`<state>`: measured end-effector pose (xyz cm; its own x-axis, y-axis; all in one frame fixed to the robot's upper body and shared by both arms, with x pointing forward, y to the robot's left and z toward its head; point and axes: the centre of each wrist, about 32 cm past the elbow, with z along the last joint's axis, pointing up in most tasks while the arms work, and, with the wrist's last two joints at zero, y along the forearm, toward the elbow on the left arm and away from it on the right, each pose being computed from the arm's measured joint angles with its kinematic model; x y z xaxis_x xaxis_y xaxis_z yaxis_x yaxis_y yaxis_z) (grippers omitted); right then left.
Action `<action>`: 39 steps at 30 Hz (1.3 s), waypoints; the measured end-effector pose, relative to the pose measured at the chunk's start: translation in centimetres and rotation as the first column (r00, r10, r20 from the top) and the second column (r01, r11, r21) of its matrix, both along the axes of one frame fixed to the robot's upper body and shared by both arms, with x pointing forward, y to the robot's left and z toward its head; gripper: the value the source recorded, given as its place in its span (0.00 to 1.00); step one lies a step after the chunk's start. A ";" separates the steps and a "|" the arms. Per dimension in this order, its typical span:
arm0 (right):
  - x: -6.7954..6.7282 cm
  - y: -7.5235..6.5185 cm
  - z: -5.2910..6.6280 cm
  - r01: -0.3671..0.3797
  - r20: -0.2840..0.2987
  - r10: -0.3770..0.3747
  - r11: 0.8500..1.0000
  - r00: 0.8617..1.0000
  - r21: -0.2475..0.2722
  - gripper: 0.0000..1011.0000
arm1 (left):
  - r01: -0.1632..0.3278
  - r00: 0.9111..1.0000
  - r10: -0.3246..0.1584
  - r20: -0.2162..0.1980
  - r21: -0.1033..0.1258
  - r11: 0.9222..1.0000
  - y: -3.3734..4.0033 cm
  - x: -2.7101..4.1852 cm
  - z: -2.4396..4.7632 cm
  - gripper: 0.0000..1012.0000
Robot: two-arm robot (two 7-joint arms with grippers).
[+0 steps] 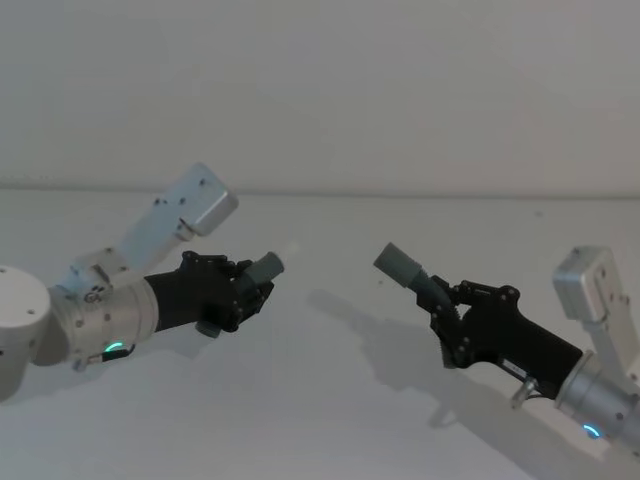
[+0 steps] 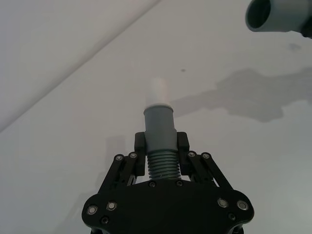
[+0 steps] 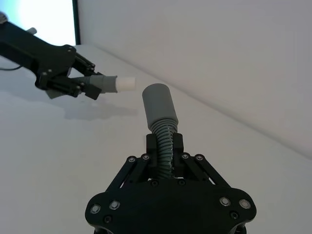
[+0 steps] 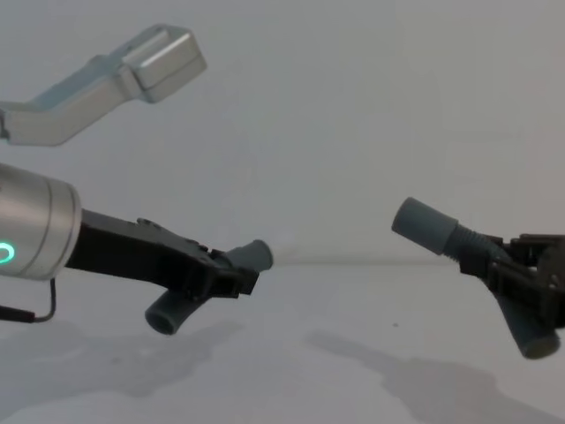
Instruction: Use both hands to pick up one end of the pipe from the table, align the ends, and insert them.
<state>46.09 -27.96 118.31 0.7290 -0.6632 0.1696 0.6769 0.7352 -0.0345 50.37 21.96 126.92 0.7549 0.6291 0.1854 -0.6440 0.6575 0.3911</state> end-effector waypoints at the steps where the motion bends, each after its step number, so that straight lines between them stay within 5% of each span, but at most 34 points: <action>1: 0.0 -0.2 -0.1 -0.006 0.008 0.006 1.000 1.000 -0.001 0.15 | 0.009 1.000 -0.009 -0.002 0.001 1.000 0.20 0.04 0.06 0.35; 11: 0.3 -2.3 -1.9 -0.078 0.108 0.078 0.997 0.991 -0.003 0.15 | 0.119 0.992 -0.119 -0.027 -0.017 0.993 1.81 0.38 0.62 0.35; 22: 0.7 -4.1 -3.2 -0.153 0.184 0.154 0.988 0.971 -0.018 0.16 | 0.215 0.975 -0.218 -0.038 -0.061 0.975 2.86 1.00 1.45 0.35; 29: 0.8 -4.7 -3.5 -0.168 0.233 0.174 0.985 0.957 -0.045 0.15 | 0.287 0.955 -0.292 -0.057 -0.077 0.955 3.09 1.70 2.06 0.35; 39: 0.9 -4.9 -3.6 -0.159 0.288 0.180 0.983 0.941 -0.093 0.15 | 0.349 0.929 -0.354 -0.110 -0.065 0.935 2.97 2.56 2.80 0.35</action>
